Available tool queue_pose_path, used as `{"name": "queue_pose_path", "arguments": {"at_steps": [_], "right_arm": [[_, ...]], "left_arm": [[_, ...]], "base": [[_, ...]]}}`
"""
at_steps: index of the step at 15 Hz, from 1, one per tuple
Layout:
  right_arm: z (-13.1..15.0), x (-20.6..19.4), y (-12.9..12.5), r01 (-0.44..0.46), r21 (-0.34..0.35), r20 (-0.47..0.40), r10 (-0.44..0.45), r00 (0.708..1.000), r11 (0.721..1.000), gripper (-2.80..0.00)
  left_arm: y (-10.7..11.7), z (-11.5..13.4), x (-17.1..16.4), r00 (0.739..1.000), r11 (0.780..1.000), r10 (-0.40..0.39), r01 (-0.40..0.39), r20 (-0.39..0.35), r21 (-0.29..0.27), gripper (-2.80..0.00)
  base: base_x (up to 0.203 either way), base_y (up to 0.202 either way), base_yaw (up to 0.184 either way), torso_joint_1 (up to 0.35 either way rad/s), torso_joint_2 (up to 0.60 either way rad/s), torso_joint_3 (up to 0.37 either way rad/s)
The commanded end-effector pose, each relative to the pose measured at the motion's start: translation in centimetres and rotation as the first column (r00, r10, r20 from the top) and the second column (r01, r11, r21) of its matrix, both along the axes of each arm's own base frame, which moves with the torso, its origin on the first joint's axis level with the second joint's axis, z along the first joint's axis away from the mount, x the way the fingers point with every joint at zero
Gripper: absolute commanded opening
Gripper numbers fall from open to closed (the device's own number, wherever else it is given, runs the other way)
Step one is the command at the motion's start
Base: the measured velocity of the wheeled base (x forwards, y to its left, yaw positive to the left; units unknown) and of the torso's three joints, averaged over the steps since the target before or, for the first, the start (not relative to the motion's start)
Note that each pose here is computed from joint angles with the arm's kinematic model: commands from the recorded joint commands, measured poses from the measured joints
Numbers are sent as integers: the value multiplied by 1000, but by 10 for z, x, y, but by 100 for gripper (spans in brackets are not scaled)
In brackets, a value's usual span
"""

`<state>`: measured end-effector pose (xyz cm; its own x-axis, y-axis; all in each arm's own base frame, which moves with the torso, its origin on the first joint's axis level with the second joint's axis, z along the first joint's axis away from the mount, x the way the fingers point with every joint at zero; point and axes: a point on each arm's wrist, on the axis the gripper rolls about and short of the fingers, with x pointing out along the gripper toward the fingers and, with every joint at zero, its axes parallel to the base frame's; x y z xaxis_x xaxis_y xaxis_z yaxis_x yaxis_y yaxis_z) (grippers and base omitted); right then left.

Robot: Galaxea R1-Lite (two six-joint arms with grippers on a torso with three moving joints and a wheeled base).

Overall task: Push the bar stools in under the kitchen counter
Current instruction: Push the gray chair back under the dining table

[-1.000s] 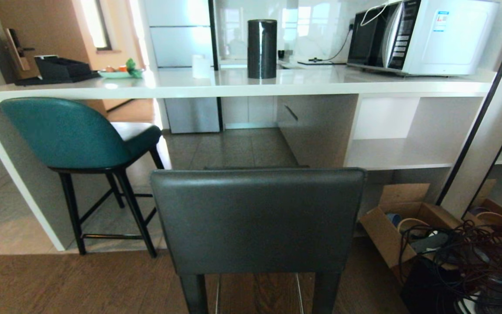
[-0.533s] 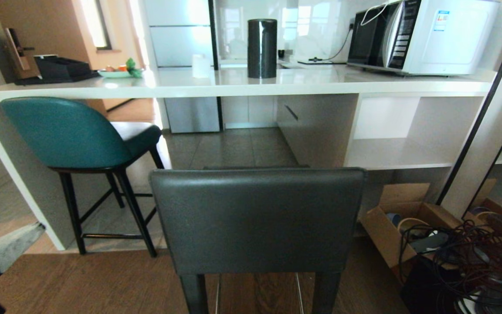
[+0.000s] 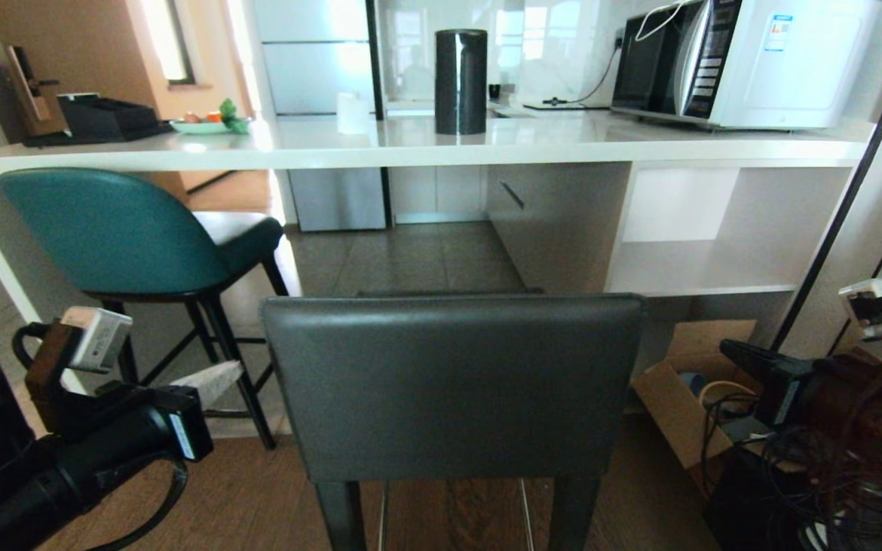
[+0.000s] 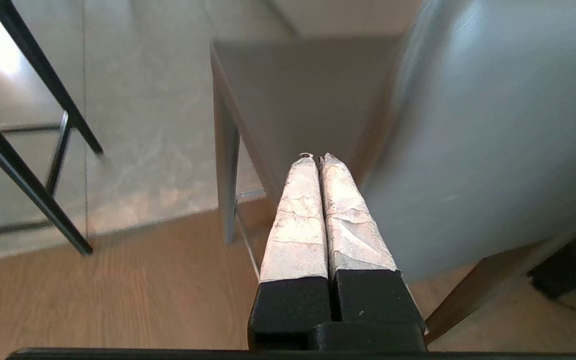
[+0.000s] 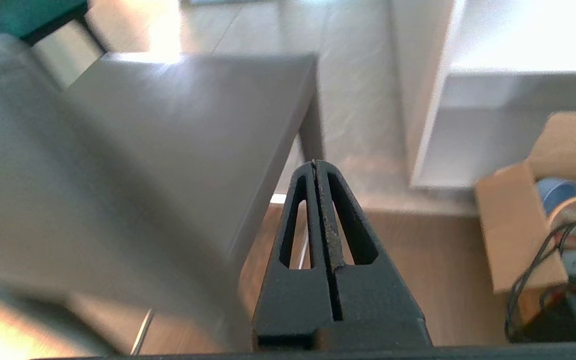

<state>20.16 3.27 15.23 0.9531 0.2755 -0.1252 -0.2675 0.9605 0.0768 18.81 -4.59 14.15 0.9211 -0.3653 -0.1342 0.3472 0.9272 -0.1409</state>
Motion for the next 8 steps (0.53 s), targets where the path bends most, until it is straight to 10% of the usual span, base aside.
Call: {"name": "queue_pose_path", "arguments": {"at_steps": [1, 8], "right_arm": [[-25, 23, 12, 22, -11, -38, -22, 999, 1000, -280], [-25, 26, 56, -110, -17, -30, 110, 994, 994, -280]], "left_arm": [[-6, -34, 24, 998, 1000, 22, -21, -64, 20, -280], [-27, -53, 35, 1000, 1000, 14, -14, -26, 26, -280]], "base": [[0, 0, 0, 0, 0, 0], [0, 0, 0, 0, 0, 0]]}}
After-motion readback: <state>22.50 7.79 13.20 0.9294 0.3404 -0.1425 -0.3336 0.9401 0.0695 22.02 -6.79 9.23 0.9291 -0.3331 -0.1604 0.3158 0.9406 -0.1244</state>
